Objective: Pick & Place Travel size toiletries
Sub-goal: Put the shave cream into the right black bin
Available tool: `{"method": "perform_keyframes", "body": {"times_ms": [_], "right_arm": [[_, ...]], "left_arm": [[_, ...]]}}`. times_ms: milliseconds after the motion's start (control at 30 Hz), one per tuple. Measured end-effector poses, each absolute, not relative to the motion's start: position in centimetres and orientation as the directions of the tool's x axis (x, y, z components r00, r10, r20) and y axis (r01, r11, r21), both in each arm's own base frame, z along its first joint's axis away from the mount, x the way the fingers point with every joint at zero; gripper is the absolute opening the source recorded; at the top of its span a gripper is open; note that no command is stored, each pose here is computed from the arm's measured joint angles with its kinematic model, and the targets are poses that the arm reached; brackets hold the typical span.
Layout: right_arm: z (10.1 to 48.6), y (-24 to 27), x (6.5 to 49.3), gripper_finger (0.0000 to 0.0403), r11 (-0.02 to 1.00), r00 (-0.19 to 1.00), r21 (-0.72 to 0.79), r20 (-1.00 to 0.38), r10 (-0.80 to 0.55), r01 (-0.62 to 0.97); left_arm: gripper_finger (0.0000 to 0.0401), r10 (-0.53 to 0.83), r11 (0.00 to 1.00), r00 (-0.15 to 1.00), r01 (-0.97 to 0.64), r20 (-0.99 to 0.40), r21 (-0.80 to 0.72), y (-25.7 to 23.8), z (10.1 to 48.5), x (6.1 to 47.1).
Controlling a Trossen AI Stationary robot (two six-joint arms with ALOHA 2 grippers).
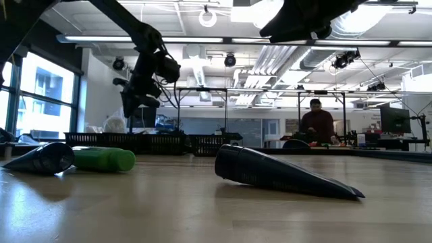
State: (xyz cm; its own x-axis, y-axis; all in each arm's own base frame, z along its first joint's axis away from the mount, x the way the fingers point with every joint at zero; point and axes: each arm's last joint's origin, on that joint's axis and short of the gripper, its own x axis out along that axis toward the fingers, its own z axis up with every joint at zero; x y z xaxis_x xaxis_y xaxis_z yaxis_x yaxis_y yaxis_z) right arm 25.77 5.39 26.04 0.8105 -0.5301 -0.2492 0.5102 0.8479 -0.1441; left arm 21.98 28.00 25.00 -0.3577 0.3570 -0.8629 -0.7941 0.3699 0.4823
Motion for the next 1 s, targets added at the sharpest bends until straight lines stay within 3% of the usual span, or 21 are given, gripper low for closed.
{"method": "perform_keyframes", "body": {"times_ms": [367,533,800,1000], "right_arm": [[26.0,5.4,25.7,0.0256,0.848,0.809,-0.147,-0.254,-0.531,0.51],[26.0,5.4,25.7,0.0256,0.848,0.809,-0.147,-0.254,-0.531,0.51],[25.9,5.5,25.8,0.0256,0.862,0.822,-0.143,-0.262,-0.506,0.486],[25.7,5.4,25.7,0.0256,0.86,0.813,-0.166,-0.279,-0.51,0.483]], "left_arm": [[0.0,0.328,0.463,-0.313,-0.769,-0.891,0.44,25.7,25.1,23.9],[0.0,0.457,0.478,-0.306,-0.707,-0.835,0.521,22.7,26.4,25.7],[0.0,0.541,0.502,-0.173,-0.719,-0.823,0.48,16.6,27.5,24.8],[0.0,0.614,0.499,0.035,-0.791,-0.789,0.353,11.2,27.1,21.8]]}}
